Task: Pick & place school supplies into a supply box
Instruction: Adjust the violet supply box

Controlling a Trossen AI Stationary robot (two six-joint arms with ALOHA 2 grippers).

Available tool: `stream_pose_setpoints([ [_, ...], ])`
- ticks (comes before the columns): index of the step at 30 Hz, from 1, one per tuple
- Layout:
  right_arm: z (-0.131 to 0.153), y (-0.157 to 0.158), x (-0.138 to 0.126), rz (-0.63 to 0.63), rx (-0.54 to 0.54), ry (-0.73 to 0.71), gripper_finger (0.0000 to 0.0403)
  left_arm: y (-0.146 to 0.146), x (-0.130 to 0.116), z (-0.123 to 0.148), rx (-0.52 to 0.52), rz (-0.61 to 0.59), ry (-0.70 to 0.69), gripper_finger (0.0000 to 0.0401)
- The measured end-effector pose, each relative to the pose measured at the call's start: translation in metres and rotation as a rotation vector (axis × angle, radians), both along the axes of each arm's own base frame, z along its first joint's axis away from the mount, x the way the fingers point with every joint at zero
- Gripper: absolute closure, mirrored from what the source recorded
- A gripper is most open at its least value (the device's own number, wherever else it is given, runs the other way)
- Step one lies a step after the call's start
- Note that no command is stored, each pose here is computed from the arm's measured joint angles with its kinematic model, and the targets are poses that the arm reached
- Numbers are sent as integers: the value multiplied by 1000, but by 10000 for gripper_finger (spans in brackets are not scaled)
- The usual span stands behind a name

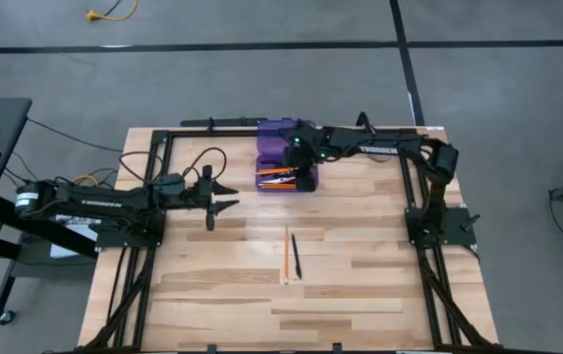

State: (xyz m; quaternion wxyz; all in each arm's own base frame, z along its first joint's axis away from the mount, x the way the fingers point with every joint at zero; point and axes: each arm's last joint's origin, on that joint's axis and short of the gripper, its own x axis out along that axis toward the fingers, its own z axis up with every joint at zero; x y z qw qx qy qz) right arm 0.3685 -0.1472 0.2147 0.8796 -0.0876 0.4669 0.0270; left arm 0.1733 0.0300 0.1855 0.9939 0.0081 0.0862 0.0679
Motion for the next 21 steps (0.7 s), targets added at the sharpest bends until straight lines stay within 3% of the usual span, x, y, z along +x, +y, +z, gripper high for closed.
stream_pose_setpoints([
  [8, -3, 2, 12, 92, -37, -36, 280, 4, -1, 0, 7, 23, 6, 277],
  [21, -23, -4, 24, 102, -61, -67, 280, 4, 0, 3, 41, 34, -20, 277],
])
